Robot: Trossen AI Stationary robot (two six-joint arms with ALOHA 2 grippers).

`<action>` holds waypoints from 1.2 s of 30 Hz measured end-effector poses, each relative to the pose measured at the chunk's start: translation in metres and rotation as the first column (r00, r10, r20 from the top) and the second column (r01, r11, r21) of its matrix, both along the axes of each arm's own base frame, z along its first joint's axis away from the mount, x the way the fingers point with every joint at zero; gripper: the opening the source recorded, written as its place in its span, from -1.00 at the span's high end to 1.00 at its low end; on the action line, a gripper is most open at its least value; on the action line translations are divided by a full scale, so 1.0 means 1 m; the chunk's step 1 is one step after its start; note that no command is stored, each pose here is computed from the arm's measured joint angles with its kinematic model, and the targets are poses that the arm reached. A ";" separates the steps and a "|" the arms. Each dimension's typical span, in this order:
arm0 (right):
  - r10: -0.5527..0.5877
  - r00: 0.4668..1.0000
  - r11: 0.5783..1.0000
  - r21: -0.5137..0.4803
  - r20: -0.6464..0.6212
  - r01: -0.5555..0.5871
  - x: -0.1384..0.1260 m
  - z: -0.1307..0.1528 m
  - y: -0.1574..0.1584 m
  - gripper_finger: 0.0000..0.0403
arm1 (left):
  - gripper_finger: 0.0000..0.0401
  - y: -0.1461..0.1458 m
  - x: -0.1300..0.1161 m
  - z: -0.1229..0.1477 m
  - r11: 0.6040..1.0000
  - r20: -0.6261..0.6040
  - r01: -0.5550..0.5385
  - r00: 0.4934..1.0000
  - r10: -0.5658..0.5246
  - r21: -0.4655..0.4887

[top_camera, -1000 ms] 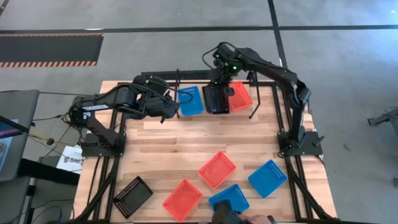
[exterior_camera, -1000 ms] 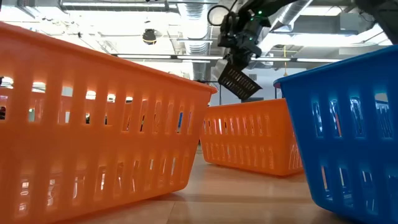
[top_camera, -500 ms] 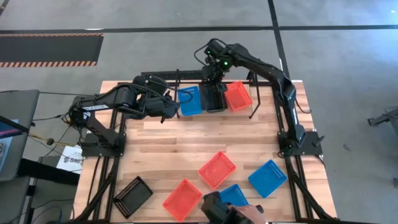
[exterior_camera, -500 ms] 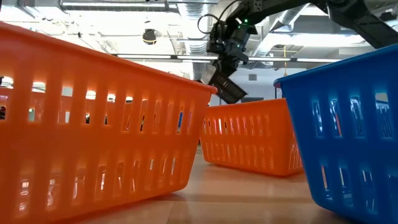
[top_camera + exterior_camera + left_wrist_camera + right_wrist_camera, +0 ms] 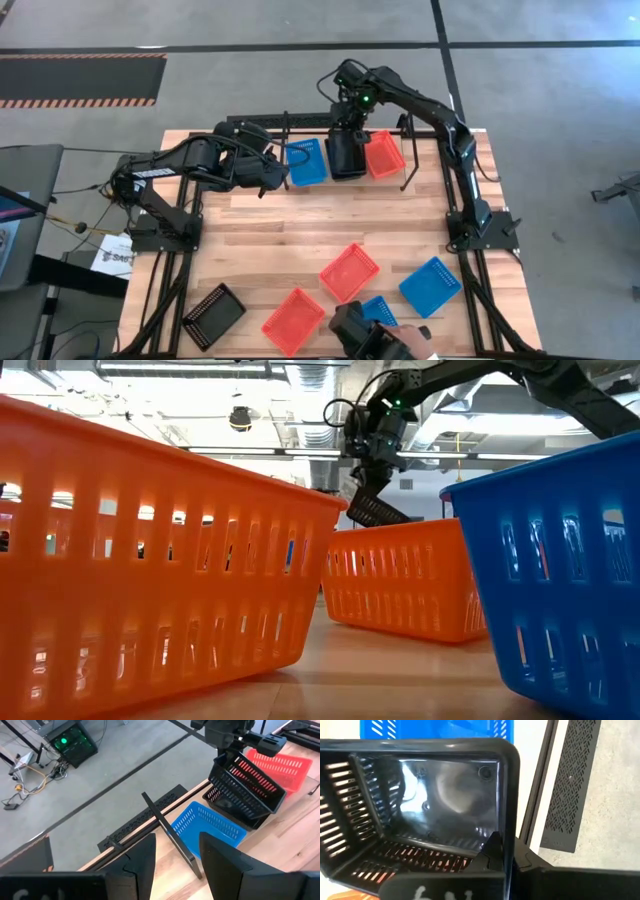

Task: Stack baskets on shelf by color
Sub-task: Stack the top black bin on top of the black bin on the shelf

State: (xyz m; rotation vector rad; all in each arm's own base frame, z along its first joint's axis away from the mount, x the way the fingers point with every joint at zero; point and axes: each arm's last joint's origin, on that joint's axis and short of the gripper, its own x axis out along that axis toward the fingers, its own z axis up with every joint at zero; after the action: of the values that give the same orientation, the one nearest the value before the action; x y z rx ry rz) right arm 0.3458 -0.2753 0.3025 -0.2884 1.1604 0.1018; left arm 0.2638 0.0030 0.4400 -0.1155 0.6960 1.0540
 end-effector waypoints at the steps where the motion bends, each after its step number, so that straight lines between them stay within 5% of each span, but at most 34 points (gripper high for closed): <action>1: 0.003 1.000 1.000 0.003 0.002 -0.003 0.000 0.000 0.001 0.99 | 0.30 0.000 0.000 0.000 1.000 -0.005 0.004 1.000 -0.004 0.002; 36: 0.017 1.000 1.000 0.009 0.004 -0.017 0.009 -0.005 0.006 0.99 | 0.30 -0.001 0.000 -0.001 0.999 -0.012 0.020 1.000 -0.020 -0.027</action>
State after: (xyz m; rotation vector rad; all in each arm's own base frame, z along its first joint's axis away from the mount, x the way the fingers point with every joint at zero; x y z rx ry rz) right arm 0.3549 -0.2696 0.2974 -0.2902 1.1533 0.1216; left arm 0.2641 0.0023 0.4391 -0.1255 0.7208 1.0268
